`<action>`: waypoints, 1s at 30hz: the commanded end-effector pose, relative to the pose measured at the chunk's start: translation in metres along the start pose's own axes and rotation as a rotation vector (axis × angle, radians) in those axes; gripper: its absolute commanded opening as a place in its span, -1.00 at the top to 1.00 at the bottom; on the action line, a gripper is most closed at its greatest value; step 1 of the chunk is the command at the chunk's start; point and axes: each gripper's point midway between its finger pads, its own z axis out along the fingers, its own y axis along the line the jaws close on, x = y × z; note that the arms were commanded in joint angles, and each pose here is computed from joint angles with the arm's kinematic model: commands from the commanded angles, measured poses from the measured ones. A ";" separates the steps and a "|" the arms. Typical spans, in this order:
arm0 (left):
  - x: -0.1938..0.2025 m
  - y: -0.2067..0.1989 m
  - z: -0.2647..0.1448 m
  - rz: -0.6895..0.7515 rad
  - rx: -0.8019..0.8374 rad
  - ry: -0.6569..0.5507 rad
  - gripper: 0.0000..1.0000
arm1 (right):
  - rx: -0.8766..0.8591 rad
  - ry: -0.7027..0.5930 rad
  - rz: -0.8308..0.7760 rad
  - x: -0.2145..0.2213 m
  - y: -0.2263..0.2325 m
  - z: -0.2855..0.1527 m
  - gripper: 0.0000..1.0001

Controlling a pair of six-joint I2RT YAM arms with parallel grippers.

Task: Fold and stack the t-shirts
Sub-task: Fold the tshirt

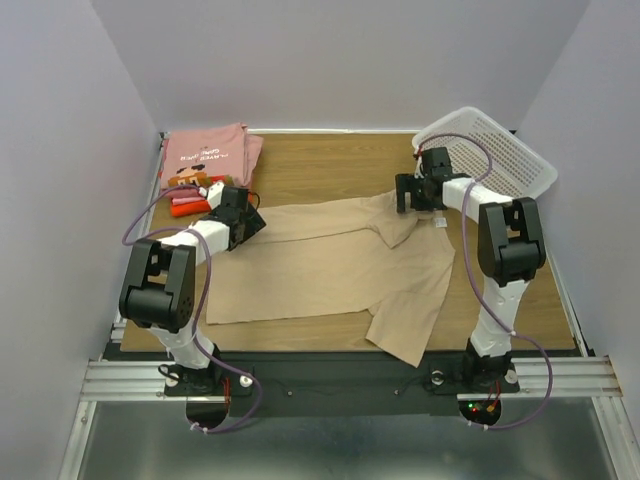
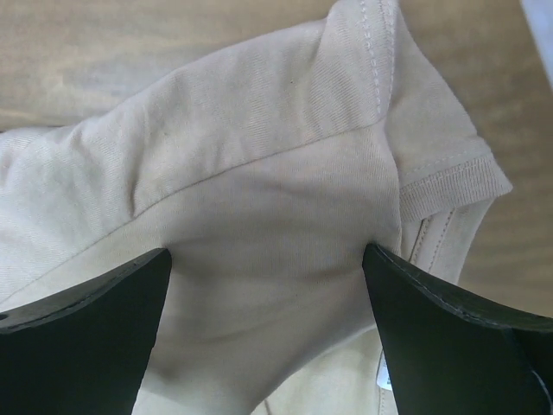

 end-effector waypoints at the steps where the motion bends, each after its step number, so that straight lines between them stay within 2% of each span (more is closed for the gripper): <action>1: 0.026 0.006 -0.010 0.005 -0.002 0.092 -0.57 | 0.049 0.007 -0.139 -0.008 -0.026 0.025 -1.00; 6: 0.024 -0.014 -0.025 0.021 0.032 0.076 -0.56 | 0.008 -0.045 -0.154 -0.032 -0.019 0.020 -1.00; 7: 0.022 -0.015 -0.029 0.019 0.034 0.068 -0.56 | -0.064 -0.055 -0.156 -0.034 -0.006 0.015 -1.00; 12: 0.001 -0.008 -0.056 -0.015 0.007 -0.008 -0.56 | -0.164 -0.185 -0.128 -0.072 0.015 -0.045 -1.00; 19: -0.001 0.030 -0.106 -0.095 -0.069 -0.045 -0.57 | -0.284 -0.262 -0.005 -0.080 0.040 -0.114 -1.00; 20: 0.003 0.035 -0.110 -0.114 -0.078 -0.039 -0.57 | -0.288 -0.264 0.020 -0.077 0.041 -0.121 -1.00; 21: 0.009 0.039 -0.114 -0.145 -0.083 -0.024 -0.57 | -0.289 -0.217 0.081 -0.055 0.043 -0.119 -1.00; 22: 0.019 0.051 -0.120 -0.153 -0.097 -0.003 -0.57 | -0.292 -0.246 0.106 -0.054 0.045 -0.139 -1.00; 23: 0.027 0.054 -0.123 -0.161 -0.095 0.021 -0.57 | -0.274 -0.193 0.158 -0.026 0.047 -0.134 -1.00; 26: 0.051 0.072 -0.129 -0.186 -0.119 0.078 -0.57 | -0.246 -0.195 0.274 0.003 0.048 -0.160 -1.00; 27: 0.058 0.076 -0.131 -0.196 -0.127 0.098 -0.57 | -0.232 -0.132 0.309 0.035 0.046 -0.155 -1.00; 29: 0.076 0.086 -0.134 -0.182 -0.134 0.148 -0.57 | -0.267 -0.134 0.347 0.056 0.050 -0.171 -1.00; 30: 0.084 0.090 -0.135 -0.185 -0.136 0.166 -0.57 | -0.249 -0.081 0.358 0.084 0.047 -0.167 -1.00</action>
